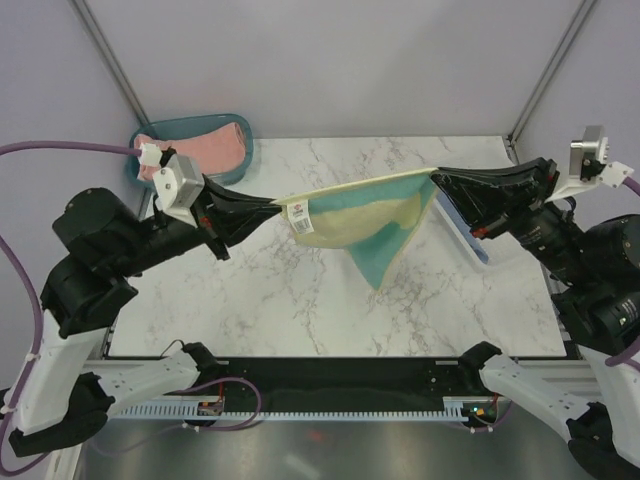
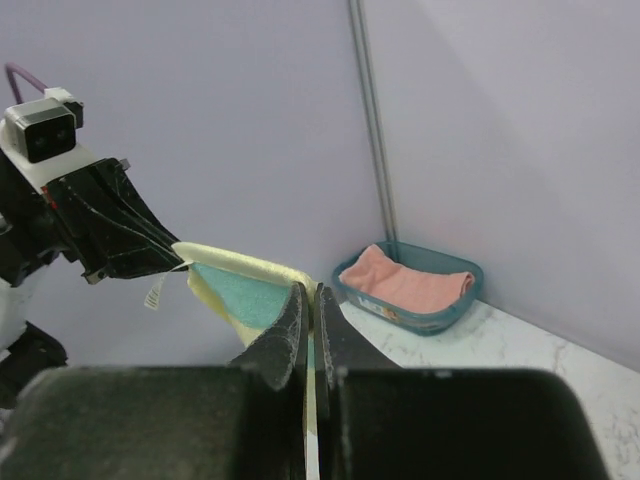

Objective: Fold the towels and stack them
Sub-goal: Flatten out the crumpled towel, then fold the towel

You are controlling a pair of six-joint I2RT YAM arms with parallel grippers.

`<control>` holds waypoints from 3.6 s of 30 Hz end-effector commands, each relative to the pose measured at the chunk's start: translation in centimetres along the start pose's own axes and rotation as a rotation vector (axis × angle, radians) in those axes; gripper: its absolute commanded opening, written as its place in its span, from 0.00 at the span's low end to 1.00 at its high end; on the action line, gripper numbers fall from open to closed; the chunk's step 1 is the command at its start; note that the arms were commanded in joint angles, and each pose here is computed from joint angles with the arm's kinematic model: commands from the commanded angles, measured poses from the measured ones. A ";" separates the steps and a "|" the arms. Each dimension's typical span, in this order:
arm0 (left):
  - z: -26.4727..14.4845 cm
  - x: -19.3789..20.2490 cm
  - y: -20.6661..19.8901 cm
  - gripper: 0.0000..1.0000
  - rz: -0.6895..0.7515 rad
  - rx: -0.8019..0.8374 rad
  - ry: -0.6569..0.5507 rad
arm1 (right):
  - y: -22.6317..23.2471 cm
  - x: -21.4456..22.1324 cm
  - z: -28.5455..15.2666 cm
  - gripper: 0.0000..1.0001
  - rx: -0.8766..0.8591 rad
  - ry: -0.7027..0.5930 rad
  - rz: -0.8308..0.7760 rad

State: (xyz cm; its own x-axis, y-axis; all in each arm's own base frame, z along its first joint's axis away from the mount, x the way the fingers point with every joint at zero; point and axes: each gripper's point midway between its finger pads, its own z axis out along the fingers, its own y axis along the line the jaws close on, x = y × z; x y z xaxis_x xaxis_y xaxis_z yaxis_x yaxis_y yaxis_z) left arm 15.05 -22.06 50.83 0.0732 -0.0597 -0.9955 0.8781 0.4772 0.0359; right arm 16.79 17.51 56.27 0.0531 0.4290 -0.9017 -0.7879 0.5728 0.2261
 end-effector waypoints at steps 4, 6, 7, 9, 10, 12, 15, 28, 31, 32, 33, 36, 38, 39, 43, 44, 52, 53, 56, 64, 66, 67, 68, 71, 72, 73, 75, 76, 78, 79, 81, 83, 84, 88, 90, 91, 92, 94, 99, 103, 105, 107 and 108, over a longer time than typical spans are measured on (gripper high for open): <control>-0.2 1.0 -2.6 0.02 -0.135 0.122 0.102 | 0.6 -1.1 -0.8 0.00 -0.007 -0.072 0.074; 0.4 0.8 -1.8 0.02 -0.120 0.087 0.121 | 0.0 -0.3 -0.1 0.00 0.009 -0.043 0.065; 0.8 1.3 -0.5 0.02 -0.109 0.025 0.140 | -0.5 0.2 0.3 0.00 0.021 -0.027 0.061; 1.7 3.1 1.4 0.02 -0.075 -0.057 0.217 | -2.2 2.2 1.6 0.00 0.072 0.035 0.053; 1.9 4.1 3.4 0.02 -0.064 -0.159 0.249 | -3.2 3.2 2.1 0.00 0.099 0.066 0.027; 3.2 7.2 5.7 0.02 0.000 -0.237 0.349 | -5.9 6.9 3.9 0.00 0.163 0.170 0.009; 4.3 10.9 10.2 0.02 0.023 -0.390 0.451 | -10.6 12.2 6.3 0.00 0.272 0.295 -0.036; 13.6 27.3 28.9 0.02 -0.071 -0.429 0.654 | -27.9 29.4 13.9 0.00 0.257 0.531 0.102; 16.0 30.1 31.3 0.02 -0.030 -0.402 0.668 | -32.1 32.3 14.6 0.00 0.282 0.546 0.051; 16.4 30.3 32.1 0.02 -0.014 -0.406 0.659 | -33.0 32.1 14.9 0.00 0.290 0.541 0.024; 16.9 31.3 32.9 0.02 -0.007 -0.403 0.666 | -33.9 32.4 14.8 0.00 0.298 0.546 0.007; 17.3 31.7 33.8 0.02 0.011 -0.394 0.658 | -36.5 33.2 14.5 0.00 0.303 0.565 -0.034; 17.3 31.9 33.7 0.02 0.023 -0.375 0.658 | -37.4 33.8 13.7 0.00 0.297 0.594 -0.053; 17.1 32.4 33.4 0.02 0.024 -0.365 0.672 | -37.4 34.0 13.5 0.00 0.284 0.607 -0.060; 15.6 31.7 31.0 0.02 0.019 -0.306 0.675 | -36.2 34.2 11.5 0.00 0.271 0.663 -0.092; 15.2 31.7 30.5 0.02 0.014 -0.299 0.678 | -36.0 35.1 10.2 0.00 0.281 0.693 -0.089; 11.3 33.6 24.7 0.02 -0.021 -0.230 0.743 | -31.4 34.9 5.2 0.00 0.283 0.782 -0.033; 10.8 34.1 23.2 0.02 -0.026 -0.212 0.757 | -30.9 36.4 3.4 0.00 0.298 0.823 0.003; 9.9 35.0 21.0 0.02 -0.035 -0.190 0.785 | -29.1 37.4 0.5 0.00 0.328 0.856 0.051; 6.3 38.2 15.2 0.02 -0.089 -0.183 0.877 | -22.3 39.0 -3.2 0.00 0.323 0.900 0.144; 5.8 38.5 13.9 0.02 -0.107 -0.183 0.885 | -20.8 38.5 -3.3 0.00 0.316 0.884 0.140; 5.7 37.9 13.4 0.02 -0.096 -0.182 0.872 | -20.4 39.0 -4.2 0.00 0.331 0.904 0.152; 5.1 38.3 12.9 0.02 -0.106 -0.188 0.887 | -20.4 39.1 -4.7 0.00 0.356 0.915 0.144; 4.0 38.3 11.7 0.02 -0.118 -0.202 0.889 | -19.5 39.6 -6.9 0.00 0.413 0.952 0.173; 3.5 38.5 11.4 0.02 -0.126 -0.213 0.900 | -18.8 39.4 -7.1 0.00 0.404 0.944 0.177; 3.2 38.6 11.0 0.02 -0.136 -0.210 0.904 | -18.2 40.1 -8.2 0.00 0.409 0.964 0.195; 2.5 39.0 9.6 0.02 -0.148 -0.195 0.920 | -16.6 39.9 -8.5 0.00 0.397 0.948 0.227; 2.1 39.6 8.7 0.02 -0.155 -0.182 0.939 | -16.2 40.3 -9.2 0.00 0.410 0.956 0.251; 1.8 39.7 7.9 0.02 -0.159 -0.172 0.942 | -15.4 40.2 -9.4 0.00 0.421 0.944 0.289; 1.7 39.8 7.3 0.02 -0.168 -0.162 0.947 | -15.3 40.6 -10.0 0.00 0.434 0.955 0.302; 1.0 40.7 6.6 0.02 -0.197 -0.164 0.975 | -15.1 41.1 -10.4 0.00 0.446 0.961 0.322; 0.2 41.9 5.9 0.02 -0.225 -0.163 1.011 | -14.8 42.1 -11.1 0.00 0.447 0.991 0.335; -0.1 42.4 5.7 0.02 -0.239 -0.161 1.028 | -14.9 42.7 -11.6 0.00 0.465 1.012 0.337; -0.6 43.3 4.7 0.09 -0.265 -0.144 1.085 | -15.1 44.7 -14.5 0.05 0.551 1.069 0.381; -0.8 43.6 4.4 0.13 -0.275 -0.133 1.105 | -14.7 45.2 -15.2 0.07 0.556 1.079 0.402; -0.8 43.7 4.5 0.19 -0.277 -0.133 1.117 | -14.7 45.5 -15.8 0.12 0.570 1.090 0.410; -1.0 43.8 4.4 0.22 -0.280 -0.130 1.130 | -14.6 45.5 -15.9 0.15 0.576 1.085 0.422; -1.3 43.9 4.4 0.32 -0.283 -0.131 1.171 | -14.2 45.4 -16.0 0.22 0.567 1.088 0.430; -2.5 42.7 4.8 0.39 -0.272 -0.168 1.234 | -13.5 43.8 -15.3 0.43 0.567 1.088 0.457; -1.2 40.8 6.4 0.41 -0.237 -0.237 1.172 | -12.6 41.6 -13.8 0.51 0.546 1.050 0.487; -0.4 40.2 7.3 0.43 -0.221 -0.275 1.153 | -13.0 40.8 -13.2 0.51 0.565 1.025 0.470; 1.2 39.2 7.7 0.43 -0.247 -0.290 1.097 | -13.5 40.8 -13.2 0.45 0.584 1.017 0.452; 1.9 39.0 7.5 0.43 -0.267 -0.279 1.073 | -13.9 41.0 -13.2 0.41 0.600 1.011 0.447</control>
State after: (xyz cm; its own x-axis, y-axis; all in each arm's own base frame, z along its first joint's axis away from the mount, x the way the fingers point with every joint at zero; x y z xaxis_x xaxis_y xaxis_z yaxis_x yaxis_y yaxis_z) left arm 23.46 -20.82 9.82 -0.6530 0.6092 -0.4500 0.7021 0.7098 -0.0578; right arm 20.95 18.08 10.32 -0.8629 0.0577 -0.5021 -0.2241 0.8467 0.4825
